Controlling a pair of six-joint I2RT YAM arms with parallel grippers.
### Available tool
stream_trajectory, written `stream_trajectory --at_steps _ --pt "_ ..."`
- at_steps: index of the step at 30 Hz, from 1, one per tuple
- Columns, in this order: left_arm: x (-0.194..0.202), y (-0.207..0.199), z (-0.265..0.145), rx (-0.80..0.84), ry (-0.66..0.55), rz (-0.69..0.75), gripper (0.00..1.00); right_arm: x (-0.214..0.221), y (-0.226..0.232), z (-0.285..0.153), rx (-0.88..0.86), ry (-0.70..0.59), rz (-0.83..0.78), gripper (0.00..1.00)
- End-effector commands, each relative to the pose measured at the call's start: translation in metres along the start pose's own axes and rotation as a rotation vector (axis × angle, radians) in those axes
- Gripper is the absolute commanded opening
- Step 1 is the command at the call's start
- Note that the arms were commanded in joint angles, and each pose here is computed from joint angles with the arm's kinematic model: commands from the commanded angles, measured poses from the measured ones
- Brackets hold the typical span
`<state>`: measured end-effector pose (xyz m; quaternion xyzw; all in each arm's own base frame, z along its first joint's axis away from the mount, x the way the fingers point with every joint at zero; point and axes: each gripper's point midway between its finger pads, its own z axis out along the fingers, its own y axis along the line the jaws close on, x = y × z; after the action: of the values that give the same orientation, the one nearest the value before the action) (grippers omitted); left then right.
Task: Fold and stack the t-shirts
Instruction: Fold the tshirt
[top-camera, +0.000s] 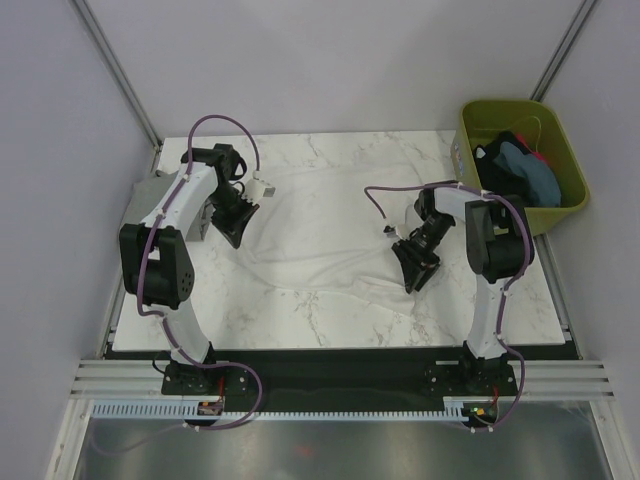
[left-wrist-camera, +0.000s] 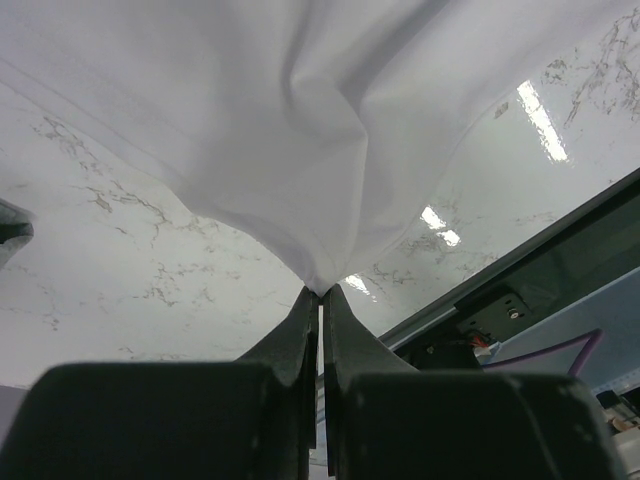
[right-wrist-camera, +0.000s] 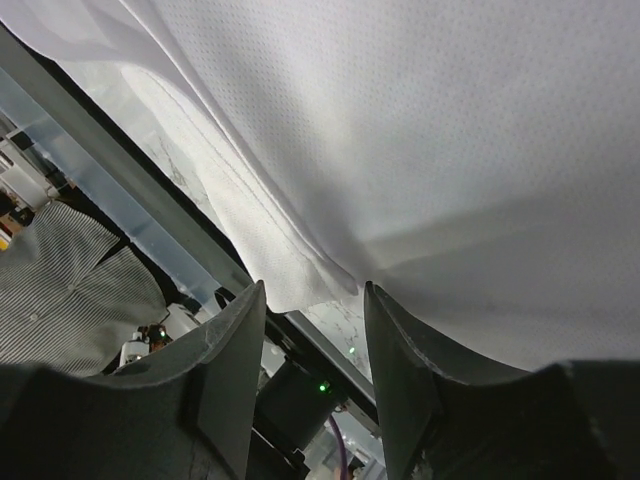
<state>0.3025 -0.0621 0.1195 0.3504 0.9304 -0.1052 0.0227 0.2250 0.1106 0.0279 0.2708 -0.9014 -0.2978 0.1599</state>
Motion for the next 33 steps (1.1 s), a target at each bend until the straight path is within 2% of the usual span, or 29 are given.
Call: stream_trajectory --at_steps 1,4,5,8,14,16,26,33 --pt "0.03 -0.027 -0.018 0.1 0.122 -0.069 0.02 0.005 0.006 0.002 -0.027 0.039 -0.017 0.52" --pt "0.029 -0.026 -0.018 0.099 0.12 -0.069 0.02 0.009 0.008 0.006 -0.034 0.061 -0.024 0.41" --pt "0.028 -0.026 -0.017 0.101 0.12 -0.07 0.02 0.01 0.008 0.006 -0.038 0.067 -0.023 0.32" --pt "0.028 -0.026 -0.017 0.102 0.119 -0.072 0.02 0.011 0.01 0.008 -0.044 0.073 -0.03 0.2" --pt "0.026 -0.024 -0.018 0.093 0.117 -0.073 0.02 0.008 0.012 -0.004 0.001 0.05 -0.059 0.0" --pt "0.026 -0.022 -0.02 0.082 0.115 -0.072 0.02 0.005 0.011 -0.016 0.054 0.028 -0.086 0.0" --pt "0.018 -0.019 -0.03 0.07 0.058 -0.084 0.02 -0.054 0.036 -0.156 0.468 -0.329 -0.295 0.0" --pt "-0.006 -0.002 -0.043 0.028 -0.026 -0.135 0.02 -0.081 0.028 -0.191 0.603 -0.427 -0.309 0.0"
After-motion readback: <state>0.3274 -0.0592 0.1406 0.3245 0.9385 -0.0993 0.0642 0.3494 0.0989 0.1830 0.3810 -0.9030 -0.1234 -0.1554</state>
